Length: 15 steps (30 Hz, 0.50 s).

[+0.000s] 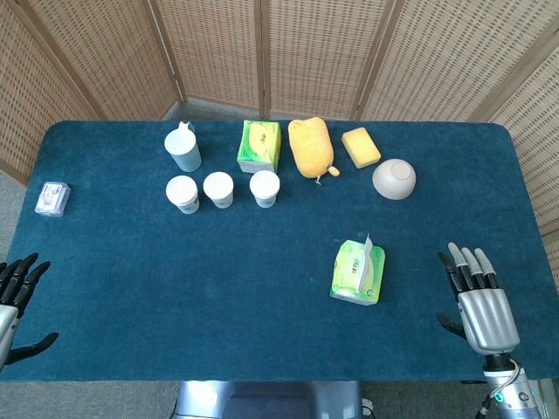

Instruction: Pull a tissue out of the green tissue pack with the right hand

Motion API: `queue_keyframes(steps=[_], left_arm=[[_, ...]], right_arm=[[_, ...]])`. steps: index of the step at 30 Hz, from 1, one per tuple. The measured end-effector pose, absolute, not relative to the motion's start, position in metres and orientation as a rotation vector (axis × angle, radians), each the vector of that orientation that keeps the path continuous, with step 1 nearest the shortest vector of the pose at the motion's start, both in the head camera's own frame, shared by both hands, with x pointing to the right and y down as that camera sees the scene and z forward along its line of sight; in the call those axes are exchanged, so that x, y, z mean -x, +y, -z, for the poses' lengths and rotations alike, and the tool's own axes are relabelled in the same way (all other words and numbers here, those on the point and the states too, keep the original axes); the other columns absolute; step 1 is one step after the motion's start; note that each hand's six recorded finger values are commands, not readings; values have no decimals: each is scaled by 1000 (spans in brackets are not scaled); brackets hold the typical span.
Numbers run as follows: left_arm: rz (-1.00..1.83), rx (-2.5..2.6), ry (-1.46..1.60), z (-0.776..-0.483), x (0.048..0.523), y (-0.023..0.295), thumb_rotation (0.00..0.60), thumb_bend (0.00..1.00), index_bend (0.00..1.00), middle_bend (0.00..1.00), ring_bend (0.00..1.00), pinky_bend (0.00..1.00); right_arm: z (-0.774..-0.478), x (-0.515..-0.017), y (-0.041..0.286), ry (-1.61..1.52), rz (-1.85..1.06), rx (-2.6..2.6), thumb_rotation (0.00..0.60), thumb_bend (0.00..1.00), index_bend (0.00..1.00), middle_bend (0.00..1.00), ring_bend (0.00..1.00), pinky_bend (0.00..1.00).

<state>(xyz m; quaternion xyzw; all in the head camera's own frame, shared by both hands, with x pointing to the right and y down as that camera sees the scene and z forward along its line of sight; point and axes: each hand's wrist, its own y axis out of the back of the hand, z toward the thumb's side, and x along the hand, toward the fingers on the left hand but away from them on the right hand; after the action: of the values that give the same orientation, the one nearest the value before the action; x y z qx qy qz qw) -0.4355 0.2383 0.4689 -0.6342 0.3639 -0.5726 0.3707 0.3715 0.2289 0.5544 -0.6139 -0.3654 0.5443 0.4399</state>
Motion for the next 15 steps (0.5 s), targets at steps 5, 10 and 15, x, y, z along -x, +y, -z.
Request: queue_keyframes(steps=[5,10,15], left_arm=[[1469,1624,941,-468,437,238,600,0,0,0,0,0],[1468,1625,951,-467,438,237,600,0,0,0,0,0],[1474,1629,948,-468,439,237,600,0,0,0,0,0]], right_arm=[[-557,-370,229,-898,-1352,1532,600,0,0,0,0,46],[-558,-364,226,-895,-1325,1557,600,0,0,0,0,50],[-563,-350,217,-854,-1266,1587,600,0,0,0,0,69]])
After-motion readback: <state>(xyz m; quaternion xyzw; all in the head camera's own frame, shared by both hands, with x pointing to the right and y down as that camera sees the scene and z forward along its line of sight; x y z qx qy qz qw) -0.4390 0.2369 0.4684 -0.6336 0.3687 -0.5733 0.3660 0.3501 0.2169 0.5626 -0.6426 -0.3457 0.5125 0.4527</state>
